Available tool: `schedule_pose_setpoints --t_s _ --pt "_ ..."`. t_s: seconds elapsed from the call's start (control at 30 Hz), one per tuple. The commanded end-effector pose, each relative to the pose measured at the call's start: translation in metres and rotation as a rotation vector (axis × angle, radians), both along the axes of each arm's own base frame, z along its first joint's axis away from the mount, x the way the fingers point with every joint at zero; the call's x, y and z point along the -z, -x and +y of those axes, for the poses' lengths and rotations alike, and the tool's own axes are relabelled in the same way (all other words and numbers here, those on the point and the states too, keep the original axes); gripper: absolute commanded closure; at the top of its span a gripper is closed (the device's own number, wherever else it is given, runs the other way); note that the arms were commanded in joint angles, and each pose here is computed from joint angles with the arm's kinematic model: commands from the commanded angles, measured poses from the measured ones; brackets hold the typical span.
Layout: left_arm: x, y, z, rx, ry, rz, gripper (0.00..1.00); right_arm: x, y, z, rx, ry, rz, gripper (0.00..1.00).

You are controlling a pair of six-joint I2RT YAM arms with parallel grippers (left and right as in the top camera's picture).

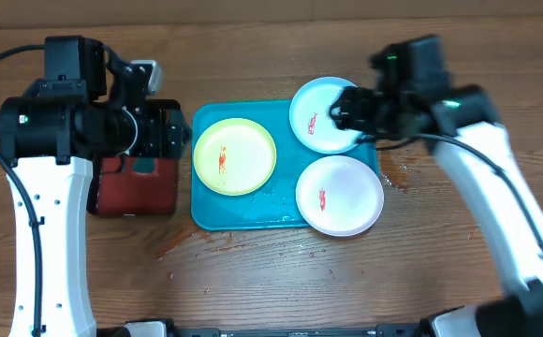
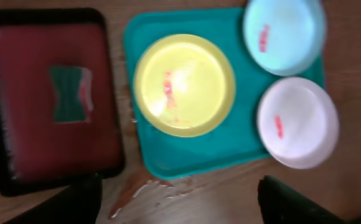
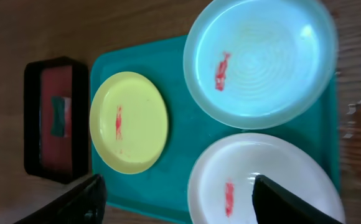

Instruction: Clean dirty plates on tray and stack at the side

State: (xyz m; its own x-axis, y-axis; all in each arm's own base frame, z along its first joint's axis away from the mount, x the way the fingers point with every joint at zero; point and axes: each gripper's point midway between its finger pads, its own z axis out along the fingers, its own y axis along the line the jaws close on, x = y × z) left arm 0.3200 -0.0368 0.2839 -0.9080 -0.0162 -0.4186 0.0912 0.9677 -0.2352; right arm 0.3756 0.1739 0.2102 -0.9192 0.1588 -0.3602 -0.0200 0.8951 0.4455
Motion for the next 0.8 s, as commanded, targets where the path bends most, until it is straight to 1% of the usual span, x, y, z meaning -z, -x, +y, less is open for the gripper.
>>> schedule_pose_setpoints --t_s 0.0,0.1,0.3,0.37,0.4,0.57,0.77 --pt "-0.001 -0.003 0.052 -0.329 -0.182 0.013 0.18 0.024 -0.011 0.03 0.04 0.042 0.023 0.27" --pt "-0.003 -0.002 0.073 -0.421 -0.273 0.004 0.11 0.056 -0.017 0.057 -0.002 0.084 0.033 0.3" --pt "-0.006 -0.009 0.083 -0.445 -0.322 -0.028 0.09 0.115 -0.022 0.087 -0.05 0.15 0.073 0.42" --pt "-0.004 -0.011 0.083 -0.443 -0.323 -0.023 0.09 0.132 -0.022 0.097 -0.067 0.158 0.084 0.51" --pt "-0.002 -0.011 0.083 -0.442 -0.324 -0.017 0.09 0.141 -0.021 0.102 -0.078 0.161 0.09 0.53" --pt "0.007 -0.015 0.082 -0.436 -0.327 0.015 0.09 0.168 -0.015 0.12 -0.117 0.176 0.106 0.58" --pt "0.026 -0.02 0.082 -0.419 -0.342 0.081 0.1 0.187 -0.012 0.133 -0.14 0.197 0.102 0.7"
